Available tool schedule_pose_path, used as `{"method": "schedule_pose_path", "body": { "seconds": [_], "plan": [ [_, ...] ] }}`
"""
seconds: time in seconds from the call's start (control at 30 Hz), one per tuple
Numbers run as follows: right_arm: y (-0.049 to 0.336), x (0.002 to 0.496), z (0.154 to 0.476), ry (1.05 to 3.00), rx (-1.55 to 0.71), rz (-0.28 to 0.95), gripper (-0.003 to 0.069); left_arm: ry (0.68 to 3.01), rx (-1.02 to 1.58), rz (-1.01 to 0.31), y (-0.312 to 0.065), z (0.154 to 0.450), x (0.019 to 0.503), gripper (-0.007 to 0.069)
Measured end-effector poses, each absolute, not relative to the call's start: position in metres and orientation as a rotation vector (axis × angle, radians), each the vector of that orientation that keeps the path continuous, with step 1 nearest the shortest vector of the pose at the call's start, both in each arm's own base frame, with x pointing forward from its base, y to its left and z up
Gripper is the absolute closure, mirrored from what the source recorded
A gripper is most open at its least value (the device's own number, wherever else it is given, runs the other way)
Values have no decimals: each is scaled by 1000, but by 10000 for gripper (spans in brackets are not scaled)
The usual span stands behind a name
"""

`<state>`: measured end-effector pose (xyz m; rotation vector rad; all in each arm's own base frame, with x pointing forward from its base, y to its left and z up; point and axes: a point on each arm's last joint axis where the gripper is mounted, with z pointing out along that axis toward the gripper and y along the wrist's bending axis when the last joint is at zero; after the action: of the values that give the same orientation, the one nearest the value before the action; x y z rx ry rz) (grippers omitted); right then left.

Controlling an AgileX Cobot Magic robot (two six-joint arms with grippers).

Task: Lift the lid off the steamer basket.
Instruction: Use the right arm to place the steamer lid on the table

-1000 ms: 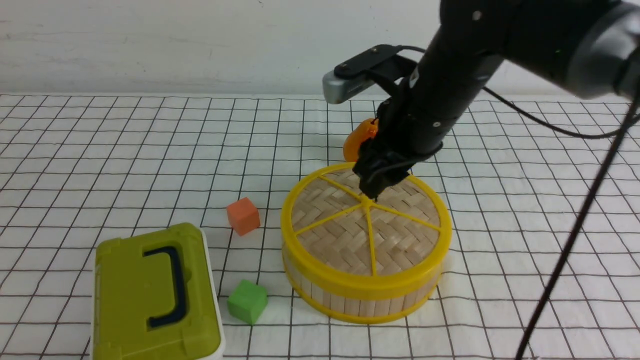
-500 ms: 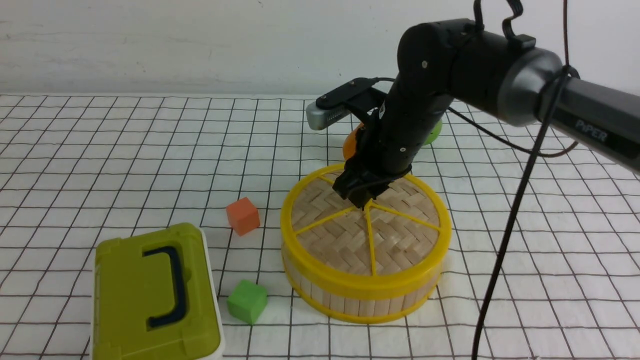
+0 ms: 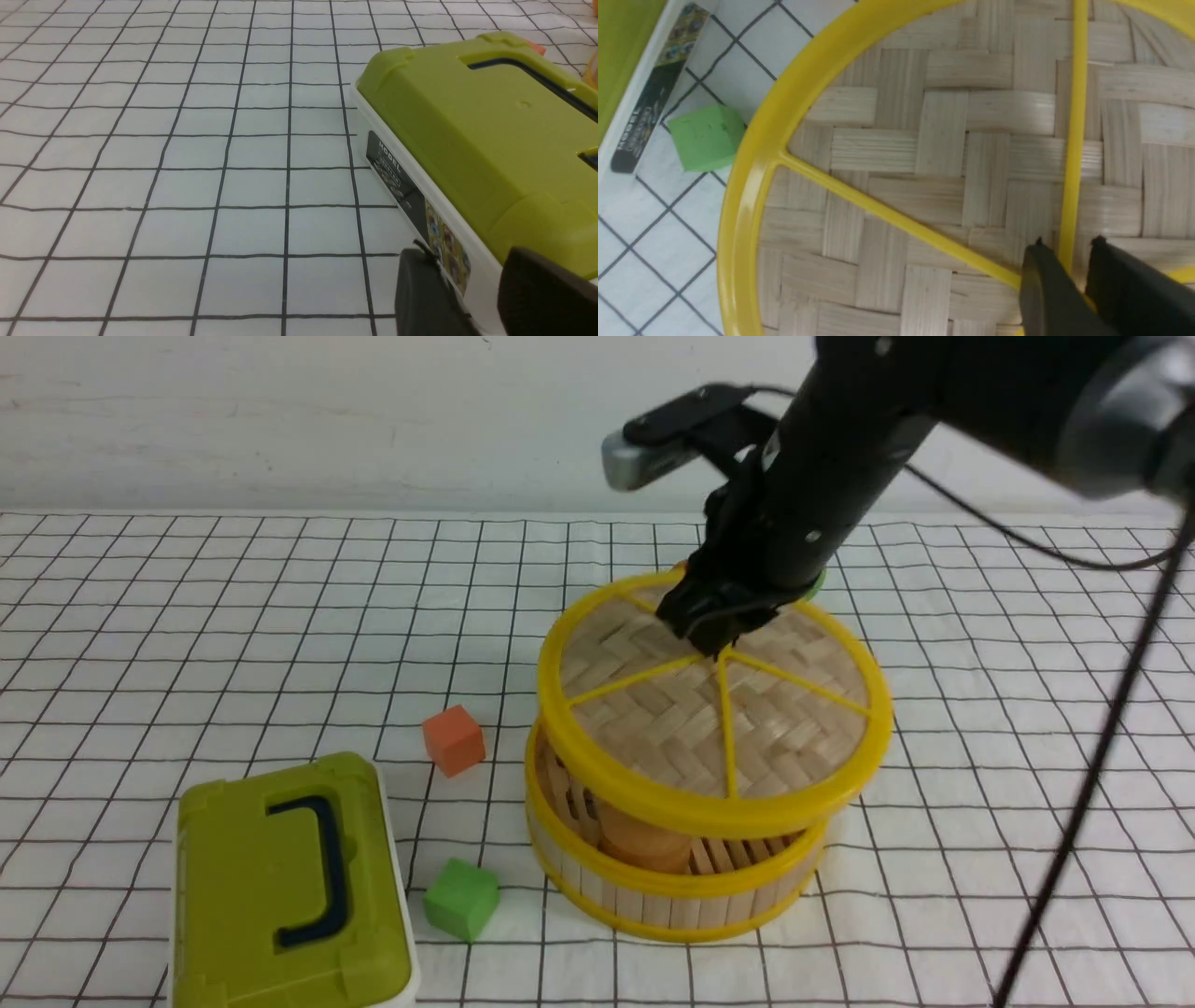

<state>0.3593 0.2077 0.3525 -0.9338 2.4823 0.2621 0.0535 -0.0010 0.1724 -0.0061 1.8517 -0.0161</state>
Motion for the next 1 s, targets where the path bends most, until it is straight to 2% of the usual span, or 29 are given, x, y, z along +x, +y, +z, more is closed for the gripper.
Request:
{"method": "schedule_pose_path", "body": {
  "seconds": [0.27,0.43,0.53,0.7,0.87,1.0],
  "plan": [
    [160,305,436,2347,-796,84,554,1852,-6,-16,-1,172,53,386],
    [129,282,445,2364,-680,32,554,1852,-6,-16,-1,172,53,386],
    [94,268,428,2459,-576,-14,554,1852,-6,-16,-1,172,53,386],
    [59,271,392,2592,-434,-38,554,1852,-6,-16,-1,172,53,386],
    [25,296,350,2649,-249,23,554,1852,-6,-16,-1,172,53,386],
    [14,321,326,2642,-184,53,554,1852,-6,-16,-1,172,53,386]
  ]
}}
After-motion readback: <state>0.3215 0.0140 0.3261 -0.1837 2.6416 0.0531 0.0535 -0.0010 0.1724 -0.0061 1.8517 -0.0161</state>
